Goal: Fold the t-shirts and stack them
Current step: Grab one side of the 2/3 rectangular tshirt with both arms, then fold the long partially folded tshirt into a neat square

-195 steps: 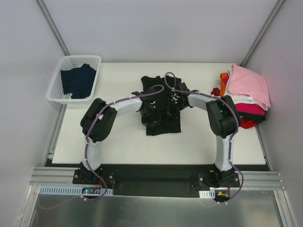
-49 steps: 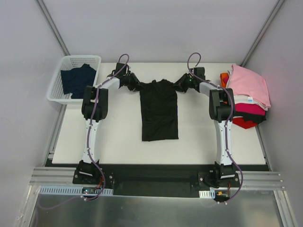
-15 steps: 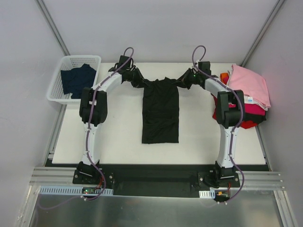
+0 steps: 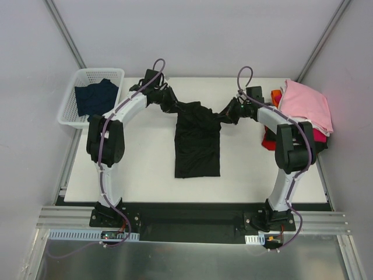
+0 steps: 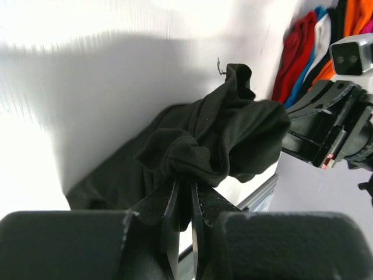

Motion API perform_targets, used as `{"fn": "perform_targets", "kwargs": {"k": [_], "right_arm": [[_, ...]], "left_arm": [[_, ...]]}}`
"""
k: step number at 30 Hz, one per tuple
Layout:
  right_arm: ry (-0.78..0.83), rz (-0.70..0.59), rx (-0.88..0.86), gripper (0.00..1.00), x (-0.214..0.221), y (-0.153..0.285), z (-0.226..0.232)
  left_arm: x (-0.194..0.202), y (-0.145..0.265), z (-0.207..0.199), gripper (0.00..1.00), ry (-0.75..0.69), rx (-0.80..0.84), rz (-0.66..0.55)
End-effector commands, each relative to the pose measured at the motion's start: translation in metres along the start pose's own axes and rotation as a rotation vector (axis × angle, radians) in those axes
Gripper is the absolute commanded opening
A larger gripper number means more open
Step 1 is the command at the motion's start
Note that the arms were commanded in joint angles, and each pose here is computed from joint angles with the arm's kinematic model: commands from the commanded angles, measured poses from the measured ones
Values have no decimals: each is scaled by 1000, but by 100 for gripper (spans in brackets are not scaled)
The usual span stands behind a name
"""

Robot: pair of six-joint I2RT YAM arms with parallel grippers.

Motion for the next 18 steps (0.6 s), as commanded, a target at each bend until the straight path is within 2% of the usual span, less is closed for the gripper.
{"fn": "perform_targets", "kwargs": {"k": [1, 11, 18], "right_arm": [[83, 39, -10, 1, 33, 23, 8], [132, 82, 61, 1, 78, 53, -4], [119, 129, 123, 1, 101, 59, -30]], "left_arm": [[20, 20, -14, 6, -49, -13, 5], [67, 28, -17, 5, -62, -50, 69], [91, 42, -21, 4, -59, -53, 90]]}}
Point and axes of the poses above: each gripper's point midway between its finger pads, its own y axis back along the fingers, its own z axis along the line the jaws close on, x = y × z, the point moved 9 cm from there along y, back along the fingers, and after that the axes turned 10 degrees about -y, right-handed, at the moved point
